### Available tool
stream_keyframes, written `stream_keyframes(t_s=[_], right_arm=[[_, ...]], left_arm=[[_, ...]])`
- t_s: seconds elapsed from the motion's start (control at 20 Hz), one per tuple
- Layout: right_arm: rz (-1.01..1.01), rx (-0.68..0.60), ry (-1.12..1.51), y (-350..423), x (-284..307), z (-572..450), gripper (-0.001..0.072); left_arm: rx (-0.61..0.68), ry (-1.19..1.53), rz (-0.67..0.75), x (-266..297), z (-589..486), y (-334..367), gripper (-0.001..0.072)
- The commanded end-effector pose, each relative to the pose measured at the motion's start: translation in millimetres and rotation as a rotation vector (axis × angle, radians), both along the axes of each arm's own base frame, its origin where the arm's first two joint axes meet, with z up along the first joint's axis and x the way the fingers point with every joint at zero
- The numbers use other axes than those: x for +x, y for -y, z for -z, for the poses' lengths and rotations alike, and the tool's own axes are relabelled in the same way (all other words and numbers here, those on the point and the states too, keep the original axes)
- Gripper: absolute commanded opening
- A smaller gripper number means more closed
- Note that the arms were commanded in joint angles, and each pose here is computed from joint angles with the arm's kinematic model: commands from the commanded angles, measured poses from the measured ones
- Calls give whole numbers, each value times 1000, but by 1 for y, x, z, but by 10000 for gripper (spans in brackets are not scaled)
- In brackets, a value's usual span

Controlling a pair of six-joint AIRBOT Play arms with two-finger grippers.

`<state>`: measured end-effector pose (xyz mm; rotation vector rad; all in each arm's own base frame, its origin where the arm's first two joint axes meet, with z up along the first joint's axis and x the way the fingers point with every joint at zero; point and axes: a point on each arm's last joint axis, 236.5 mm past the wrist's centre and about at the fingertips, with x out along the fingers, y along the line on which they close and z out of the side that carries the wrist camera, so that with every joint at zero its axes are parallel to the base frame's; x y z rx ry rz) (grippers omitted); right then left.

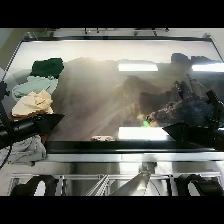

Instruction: Fold the shirts.

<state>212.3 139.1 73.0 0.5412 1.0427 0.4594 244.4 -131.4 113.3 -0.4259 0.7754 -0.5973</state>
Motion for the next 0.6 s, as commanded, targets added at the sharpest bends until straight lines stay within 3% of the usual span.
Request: stream_keyframes(t_s=[0.0,0.1,0.2,0.3,0.4,0.45,0.5,0.55], right_arm=[[8,1,8,1,3,-1,33],[28,3,32,2,9,-4,33],[51,10,60,4,17,-8,33],[76,18,89,6,25,-12,33],[96,20,102,8,32,-13,33],[102,19,101,9,34,-12,33],[102,19,90,9,35,-9,33],[102,19,77,9,36,-6,33]], left_arm=[[-8,5,-4,1,-2,0,13],[1,49,-47,13,-7,-6,12],[16,154,-179,43,-24,-29,4],[180,234,-349,92,-46,-91,4],[299,157,-380,141,-49,-141,38],[302,101,-372,167,-44,-157,267],[299,46,-353,193,-34,-170,543],[307,-1,-327,221,-22,-183,712]])
